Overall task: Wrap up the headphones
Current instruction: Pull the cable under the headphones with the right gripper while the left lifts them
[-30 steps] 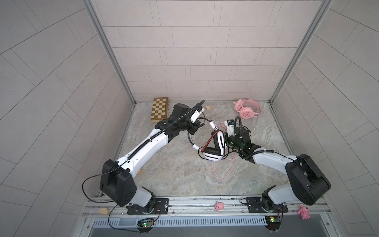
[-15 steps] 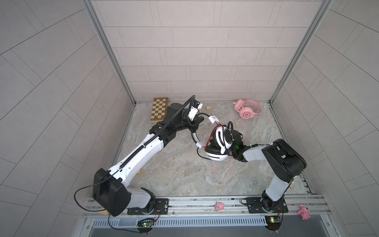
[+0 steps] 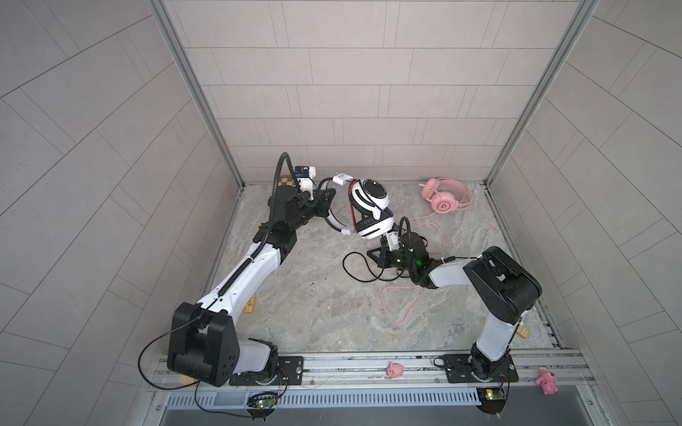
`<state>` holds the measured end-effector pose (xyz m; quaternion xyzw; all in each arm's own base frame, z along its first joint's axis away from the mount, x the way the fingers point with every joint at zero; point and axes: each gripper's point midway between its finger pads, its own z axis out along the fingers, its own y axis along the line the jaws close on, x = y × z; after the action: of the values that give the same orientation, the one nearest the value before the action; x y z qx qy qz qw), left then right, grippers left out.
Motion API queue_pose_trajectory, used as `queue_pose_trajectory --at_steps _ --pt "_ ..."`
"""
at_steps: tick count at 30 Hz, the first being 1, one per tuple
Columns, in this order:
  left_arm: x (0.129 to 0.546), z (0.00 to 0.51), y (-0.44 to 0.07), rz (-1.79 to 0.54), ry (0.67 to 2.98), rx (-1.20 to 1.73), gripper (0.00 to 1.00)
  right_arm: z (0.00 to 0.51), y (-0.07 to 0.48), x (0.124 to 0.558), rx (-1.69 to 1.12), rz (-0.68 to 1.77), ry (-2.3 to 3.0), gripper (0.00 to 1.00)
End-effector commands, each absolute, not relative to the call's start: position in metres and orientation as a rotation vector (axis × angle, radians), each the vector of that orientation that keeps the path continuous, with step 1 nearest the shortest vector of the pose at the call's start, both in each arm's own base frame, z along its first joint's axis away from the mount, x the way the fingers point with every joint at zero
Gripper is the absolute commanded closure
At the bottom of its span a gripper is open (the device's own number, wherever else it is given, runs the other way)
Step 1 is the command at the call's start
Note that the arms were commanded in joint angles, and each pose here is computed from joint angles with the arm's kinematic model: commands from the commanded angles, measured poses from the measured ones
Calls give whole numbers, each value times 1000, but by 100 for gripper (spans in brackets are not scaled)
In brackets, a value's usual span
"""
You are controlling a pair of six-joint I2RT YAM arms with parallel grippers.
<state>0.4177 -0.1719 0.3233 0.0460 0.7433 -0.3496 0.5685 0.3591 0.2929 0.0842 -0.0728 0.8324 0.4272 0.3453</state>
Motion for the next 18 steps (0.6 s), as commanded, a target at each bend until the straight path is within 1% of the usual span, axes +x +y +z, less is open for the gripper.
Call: queue_pose_trajectory --at_steps 1,5,9,18 --pt "426 372 -143 -849 1550 -111 100 84 308 352 -225 1145 2170 92" --pt "431 357 -106 -695 1569 -320 100 85 318 344 -283 1125 2180 94" --pt "431 344 -73 -523 1593 -476 100 86 326 337 -337 1100 2187 99" --pt "421 315 -17 -207 1618 -734 100 88 343 318 -505 993 2196 100"
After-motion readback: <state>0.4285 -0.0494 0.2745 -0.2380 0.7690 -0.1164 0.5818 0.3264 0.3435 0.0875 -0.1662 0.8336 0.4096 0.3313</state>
